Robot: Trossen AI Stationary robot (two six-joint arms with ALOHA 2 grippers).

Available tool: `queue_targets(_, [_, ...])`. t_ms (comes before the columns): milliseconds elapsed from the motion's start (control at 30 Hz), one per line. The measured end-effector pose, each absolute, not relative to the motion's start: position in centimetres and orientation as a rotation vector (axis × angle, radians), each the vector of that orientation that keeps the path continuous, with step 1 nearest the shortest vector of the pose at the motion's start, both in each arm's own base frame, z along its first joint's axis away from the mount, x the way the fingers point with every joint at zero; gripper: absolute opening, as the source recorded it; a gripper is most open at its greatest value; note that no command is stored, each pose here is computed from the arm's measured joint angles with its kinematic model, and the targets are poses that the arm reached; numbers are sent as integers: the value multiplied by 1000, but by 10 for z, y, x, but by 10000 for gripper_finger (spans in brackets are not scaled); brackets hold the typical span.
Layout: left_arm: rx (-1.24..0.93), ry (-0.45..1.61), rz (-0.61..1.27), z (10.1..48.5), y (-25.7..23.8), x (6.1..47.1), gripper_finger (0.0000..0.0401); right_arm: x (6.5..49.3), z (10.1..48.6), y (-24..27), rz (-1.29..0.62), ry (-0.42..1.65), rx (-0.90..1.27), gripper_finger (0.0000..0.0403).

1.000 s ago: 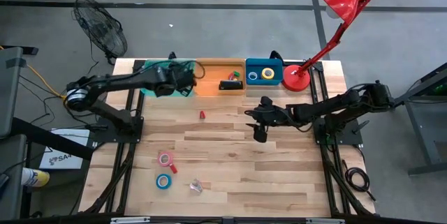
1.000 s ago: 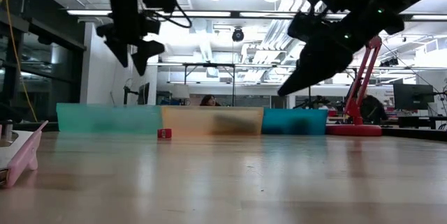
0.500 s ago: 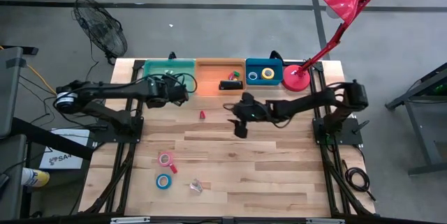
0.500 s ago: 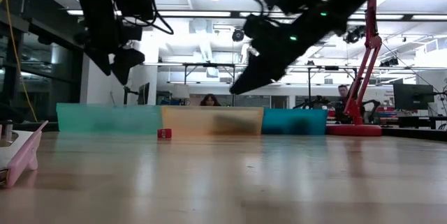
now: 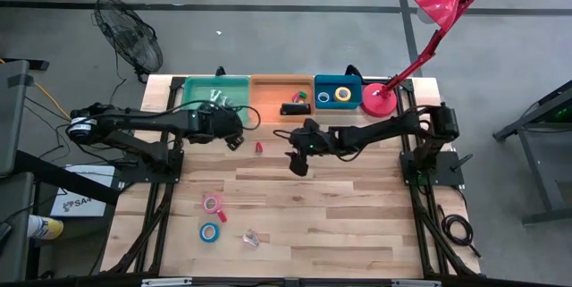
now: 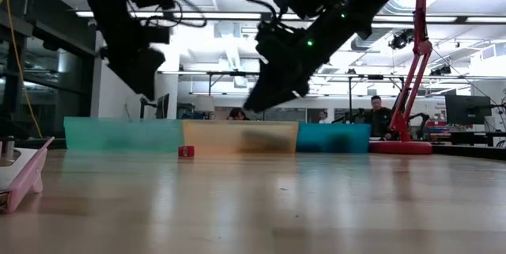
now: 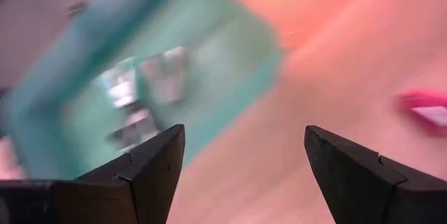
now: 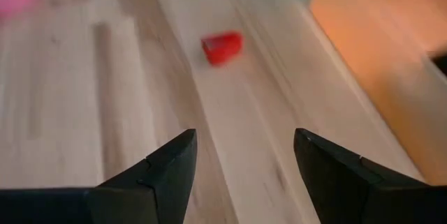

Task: Pick and place Stapler, Stapler remover, tape
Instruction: Put the top red stapler into the orange bin

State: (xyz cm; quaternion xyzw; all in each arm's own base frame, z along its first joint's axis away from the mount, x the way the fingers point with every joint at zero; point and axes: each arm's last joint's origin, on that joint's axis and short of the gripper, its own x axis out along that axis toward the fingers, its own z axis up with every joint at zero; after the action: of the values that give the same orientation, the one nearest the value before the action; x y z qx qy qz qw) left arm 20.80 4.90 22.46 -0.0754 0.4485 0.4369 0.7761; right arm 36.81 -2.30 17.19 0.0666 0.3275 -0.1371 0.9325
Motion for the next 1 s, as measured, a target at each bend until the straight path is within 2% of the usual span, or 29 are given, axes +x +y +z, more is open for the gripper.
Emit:
queue_targets(200, [-439, 823, 773, 227, 45, 228, 289, 349, 164, -24, -409, 862, 219, 231])
queue_targets(567, [-720, 811, 878, 197, 46, 250, 289, 313, 149, -29, -753, 1154, 169, 231])
queue_targets(833, [-754, 810, 945, 166, 25, 270, 289, 306, 148, -20, -774, 1206, 106, 231])
queue_targets(1000, [-779, 735, 994, 158, 10, 277, 289, 294, 142, -15, -774, 1240, 58, 231])
